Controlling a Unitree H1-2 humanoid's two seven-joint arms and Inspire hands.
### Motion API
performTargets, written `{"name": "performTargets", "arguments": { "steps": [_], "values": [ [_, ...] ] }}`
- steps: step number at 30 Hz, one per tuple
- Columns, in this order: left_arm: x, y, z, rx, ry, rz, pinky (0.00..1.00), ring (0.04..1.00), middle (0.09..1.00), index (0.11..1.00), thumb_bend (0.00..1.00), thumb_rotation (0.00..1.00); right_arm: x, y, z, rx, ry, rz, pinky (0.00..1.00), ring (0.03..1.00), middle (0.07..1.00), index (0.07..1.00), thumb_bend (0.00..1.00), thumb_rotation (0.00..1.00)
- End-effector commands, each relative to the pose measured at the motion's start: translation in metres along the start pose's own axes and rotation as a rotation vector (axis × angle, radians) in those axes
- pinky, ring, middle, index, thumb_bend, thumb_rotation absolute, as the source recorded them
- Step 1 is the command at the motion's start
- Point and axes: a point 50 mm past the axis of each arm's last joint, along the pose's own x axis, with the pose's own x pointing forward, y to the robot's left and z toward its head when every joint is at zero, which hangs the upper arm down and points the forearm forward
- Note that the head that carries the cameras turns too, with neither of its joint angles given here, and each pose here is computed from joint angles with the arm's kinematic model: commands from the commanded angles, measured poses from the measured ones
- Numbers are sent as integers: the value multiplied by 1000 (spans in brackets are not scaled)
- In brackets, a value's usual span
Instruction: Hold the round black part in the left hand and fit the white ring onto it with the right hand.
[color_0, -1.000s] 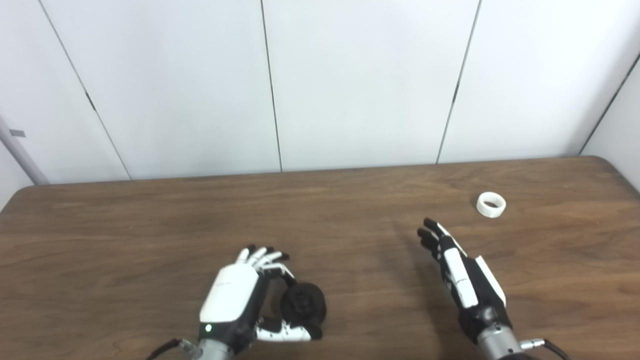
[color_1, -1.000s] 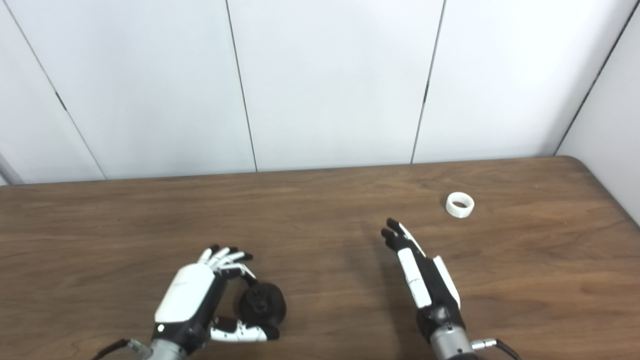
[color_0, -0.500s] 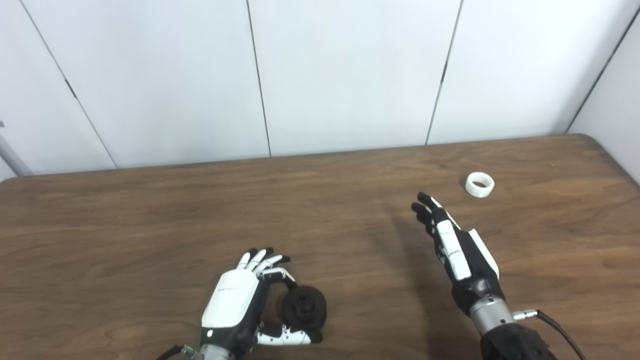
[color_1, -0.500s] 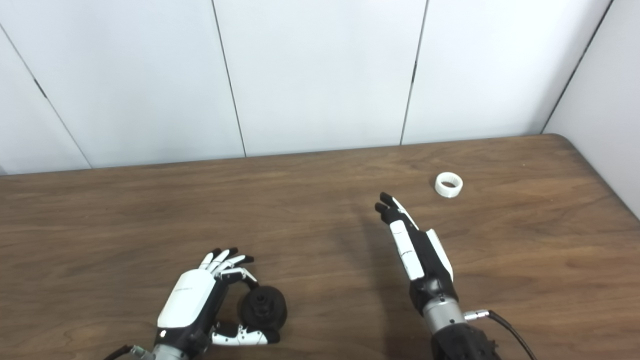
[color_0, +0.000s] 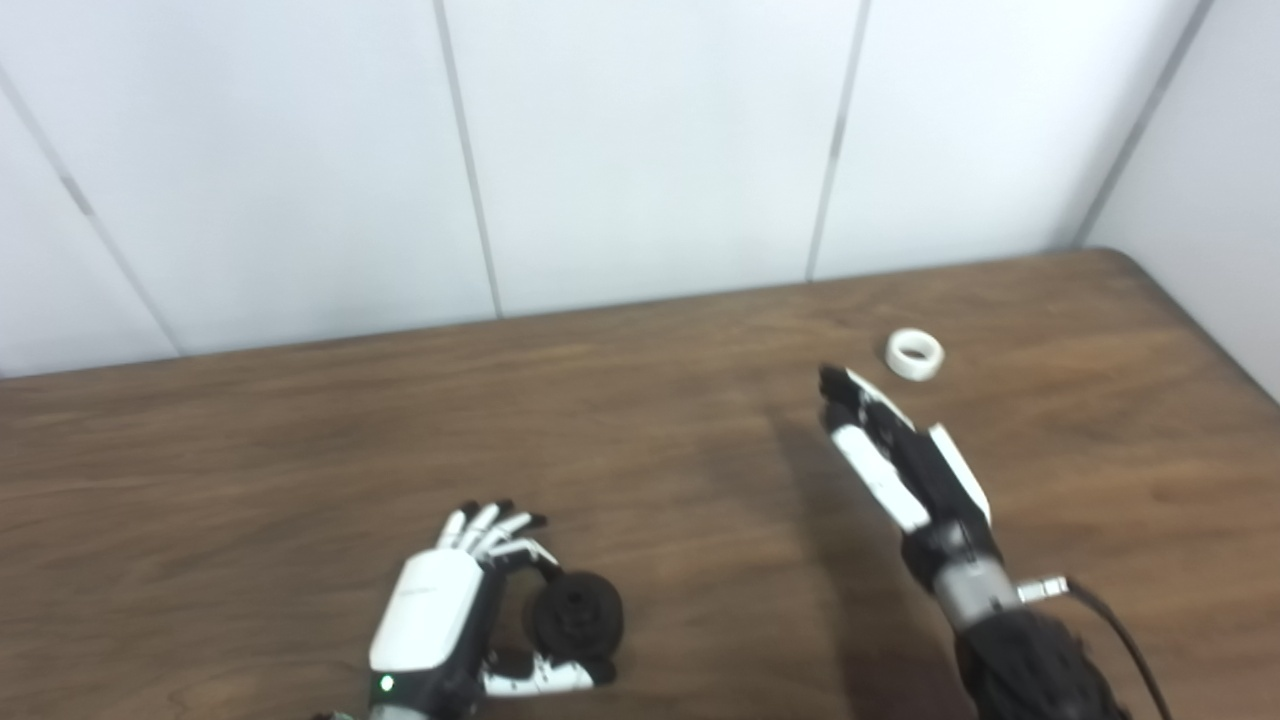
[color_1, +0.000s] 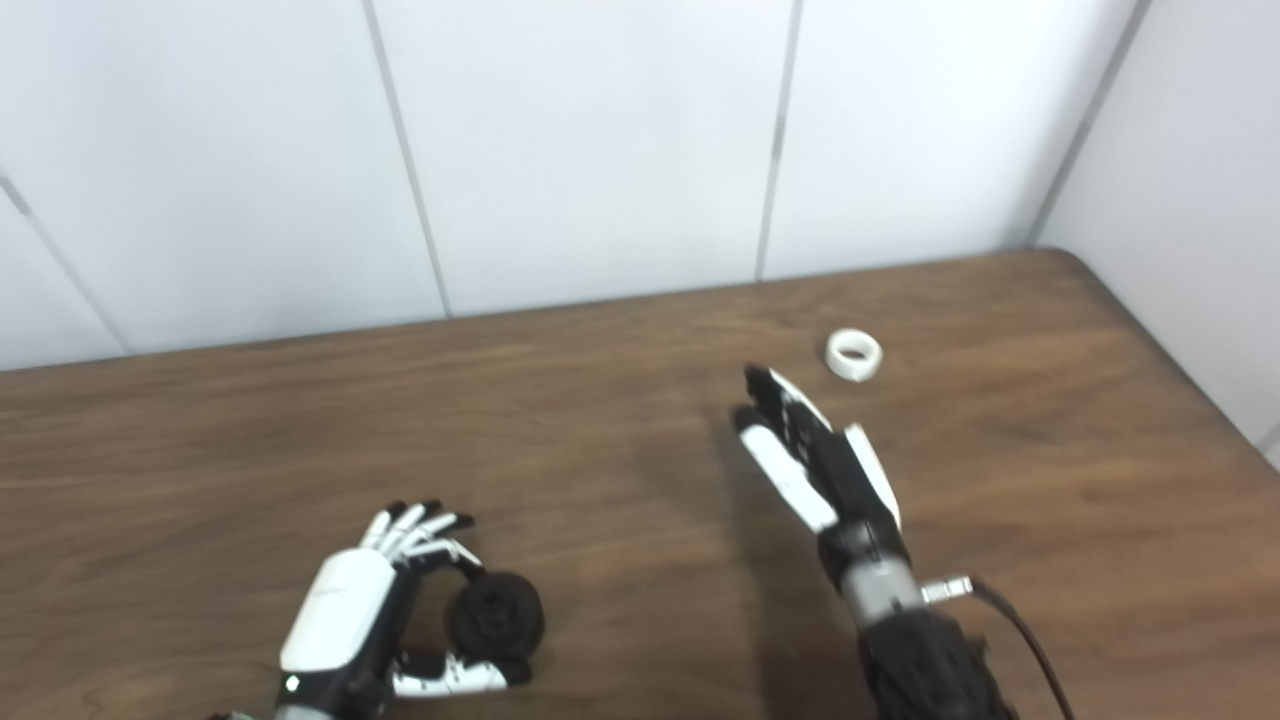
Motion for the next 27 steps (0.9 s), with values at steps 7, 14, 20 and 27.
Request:
{"name": "performTargets", "arguments": {
  "steps": [7, 14, 20, 27],
  "values": [
    [-2, 1, -19, 47, 21, -12, 1000, 922, 825, 484, 523, 49, 35, -45, 28, -436, -142, -104, 892, 912, 886, 763, 651, 336],
    [-4, 3, -23, 61, 21, -11, 1000, 912, 820, 484, 523, 51, 63, -73, 31, -628, -189, -162, 984, 999, 934, 730, 752, 201],
    [-5, 6, -23, 72, 26, -16, 1000, 911, 822, 484, 524, 51, 96, -99, 42, -737, -150, -181, 1000, 1000, 964, 734, 795, 218],
    [-7, 7, -24, 74, 27, -18, 1000, 910, 821, 484, 524, 50, 129, -116, 42, -795, -81, -187, 1000, 1000, 992, 739, 831, 250]
  ]
}}
